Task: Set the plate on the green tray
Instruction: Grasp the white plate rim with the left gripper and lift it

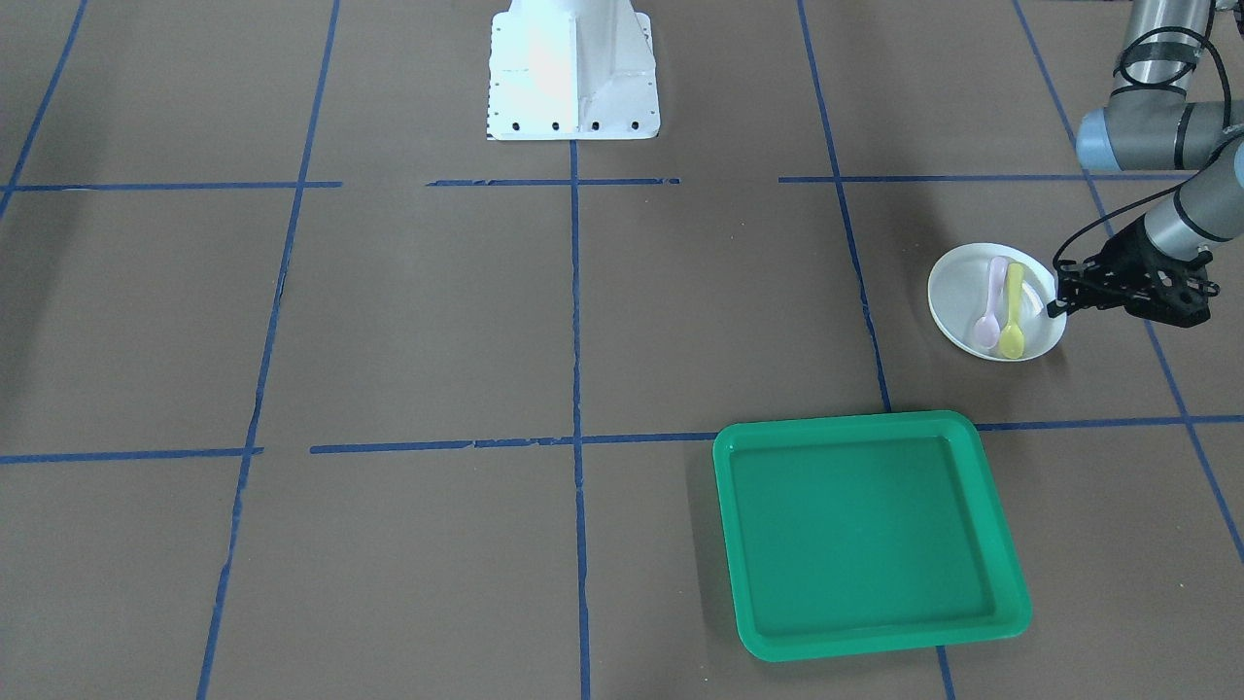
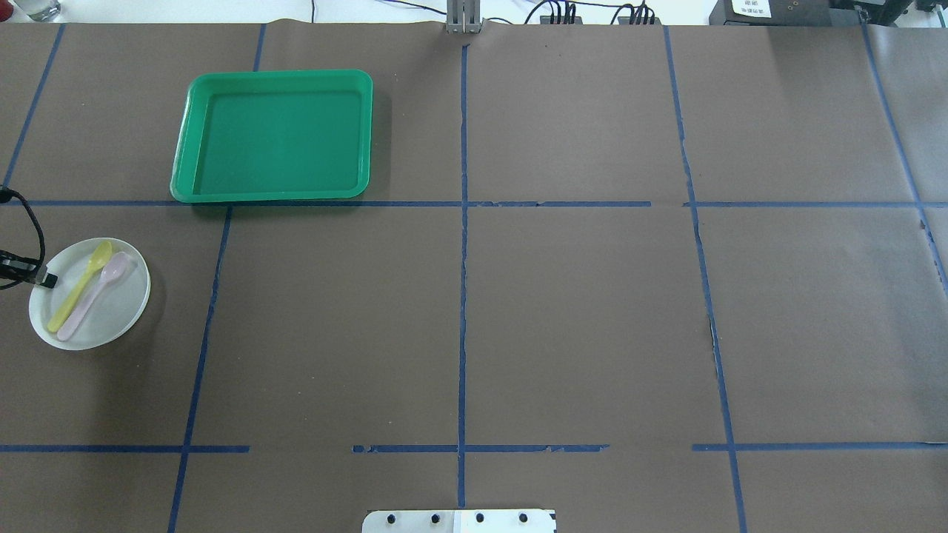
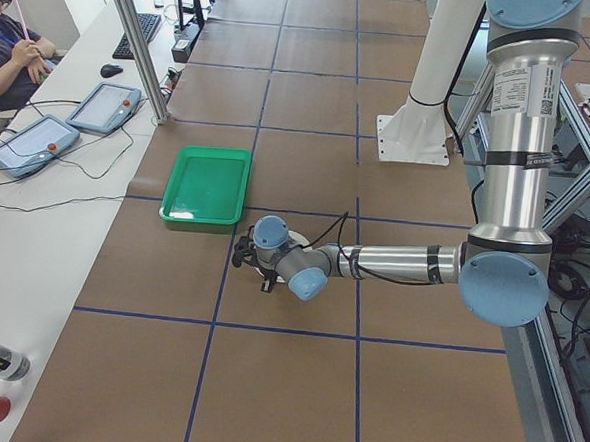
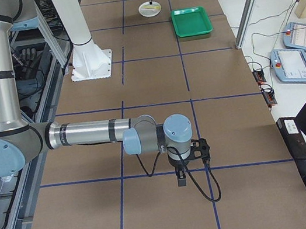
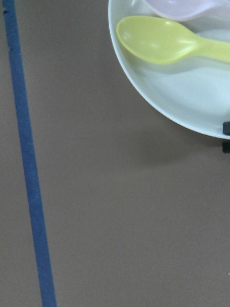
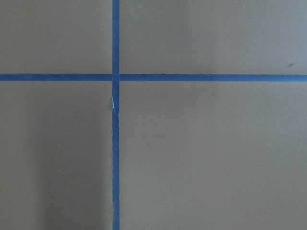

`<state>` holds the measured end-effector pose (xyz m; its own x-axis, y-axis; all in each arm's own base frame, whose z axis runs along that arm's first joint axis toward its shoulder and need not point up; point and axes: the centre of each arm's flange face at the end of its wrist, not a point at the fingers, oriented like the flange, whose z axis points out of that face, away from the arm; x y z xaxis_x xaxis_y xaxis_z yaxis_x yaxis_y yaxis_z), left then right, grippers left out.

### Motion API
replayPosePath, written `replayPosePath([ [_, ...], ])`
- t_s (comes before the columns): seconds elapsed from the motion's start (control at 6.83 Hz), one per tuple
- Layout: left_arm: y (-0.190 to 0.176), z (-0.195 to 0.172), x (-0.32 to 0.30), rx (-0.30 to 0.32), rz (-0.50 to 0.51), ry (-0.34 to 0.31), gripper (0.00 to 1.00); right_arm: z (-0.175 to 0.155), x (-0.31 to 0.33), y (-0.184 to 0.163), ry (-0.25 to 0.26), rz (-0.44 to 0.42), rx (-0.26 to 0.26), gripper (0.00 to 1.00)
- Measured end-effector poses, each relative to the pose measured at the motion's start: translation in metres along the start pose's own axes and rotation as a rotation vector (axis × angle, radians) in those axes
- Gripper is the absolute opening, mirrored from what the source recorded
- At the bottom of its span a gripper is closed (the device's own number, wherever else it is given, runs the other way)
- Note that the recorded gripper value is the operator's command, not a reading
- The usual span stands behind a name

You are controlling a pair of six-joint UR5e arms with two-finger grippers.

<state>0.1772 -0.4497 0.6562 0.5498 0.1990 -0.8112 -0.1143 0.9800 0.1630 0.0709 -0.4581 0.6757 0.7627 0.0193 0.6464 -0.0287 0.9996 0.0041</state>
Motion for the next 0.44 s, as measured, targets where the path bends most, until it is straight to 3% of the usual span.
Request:
replayPosePath([
  [0.44,0.008,-0.041,-0.013,-0.014,-0.023,0.140,0.00,0.000,0.000,0.000,0.000,0.000,0.000,1.00],
])
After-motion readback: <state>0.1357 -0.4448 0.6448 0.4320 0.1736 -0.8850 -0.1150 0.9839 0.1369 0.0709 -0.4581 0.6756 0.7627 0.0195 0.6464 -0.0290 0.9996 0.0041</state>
